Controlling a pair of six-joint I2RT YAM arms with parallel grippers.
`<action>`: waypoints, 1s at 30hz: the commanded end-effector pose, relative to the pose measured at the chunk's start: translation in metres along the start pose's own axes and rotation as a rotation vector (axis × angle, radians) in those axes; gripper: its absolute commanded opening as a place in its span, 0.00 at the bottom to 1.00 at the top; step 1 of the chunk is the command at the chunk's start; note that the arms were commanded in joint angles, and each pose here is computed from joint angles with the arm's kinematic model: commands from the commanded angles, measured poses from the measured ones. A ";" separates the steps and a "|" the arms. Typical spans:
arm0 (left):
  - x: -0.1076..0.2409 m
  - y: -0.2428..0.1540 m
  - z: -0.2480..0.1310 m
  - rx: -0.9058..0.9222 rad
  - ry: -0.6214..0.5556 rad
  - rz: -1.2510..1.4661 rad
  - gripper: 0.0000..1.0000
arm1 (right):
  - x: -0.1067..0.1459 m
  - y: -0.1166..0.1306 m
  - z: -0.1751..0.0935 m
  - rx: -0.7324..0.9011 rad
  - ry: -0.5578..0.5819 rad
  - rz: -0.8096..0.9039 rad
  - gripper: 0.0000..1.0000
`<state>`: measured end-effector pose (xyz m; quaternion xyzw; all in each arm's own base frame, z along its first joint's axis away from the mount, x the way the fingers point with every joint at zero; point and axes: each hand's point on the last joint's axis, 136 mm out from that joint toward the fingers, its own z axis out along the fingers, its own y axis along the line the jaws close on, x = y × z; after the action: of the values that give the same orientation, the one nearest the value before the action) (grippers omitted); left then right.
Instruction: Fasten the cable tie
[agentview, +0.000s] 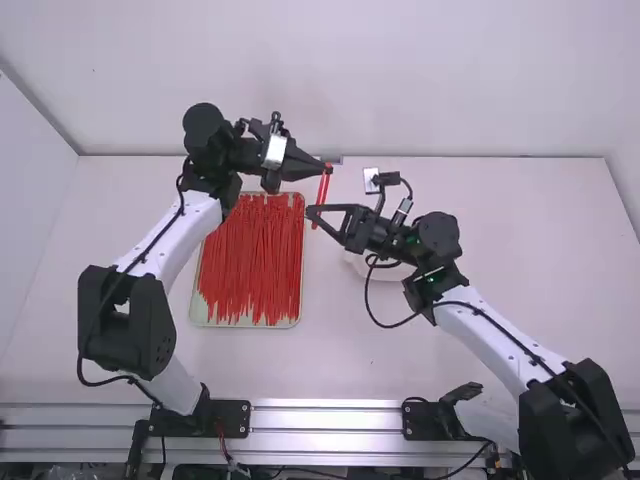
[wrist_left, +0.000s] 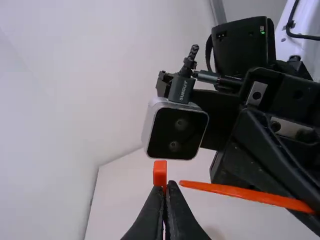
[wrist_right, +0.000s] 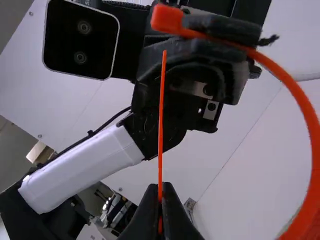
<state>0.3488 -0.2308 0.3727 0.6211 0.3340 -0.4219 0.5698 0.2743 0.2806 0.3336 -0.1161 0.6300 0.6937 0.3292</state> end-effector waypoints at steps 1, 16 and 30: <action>-0.001 -0.003 0.000 0.015 -0.002 -0.020 0.01 | -0.004 0.007 0.002 -0.016 0.001 -0.019 0.00; 0.007 -0.006 -0.005 0.001 0.004 -0.002 0.02 | -0.010 0.004 -0.001 -0.005 -0.018 -0.021 0.00; -0.003 -0.006 -0.004 0.004 0.002 0.021 0.02 | -0.010 0.004 -0.001 -0.005 -0.017 -0.021 0.00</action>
<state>0.3455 -0.2262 0.3727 0.6283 0.3181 -0.4026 0.5847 0.2796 0.2754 0.3336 -0.1106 0.6309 0.6902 0.3367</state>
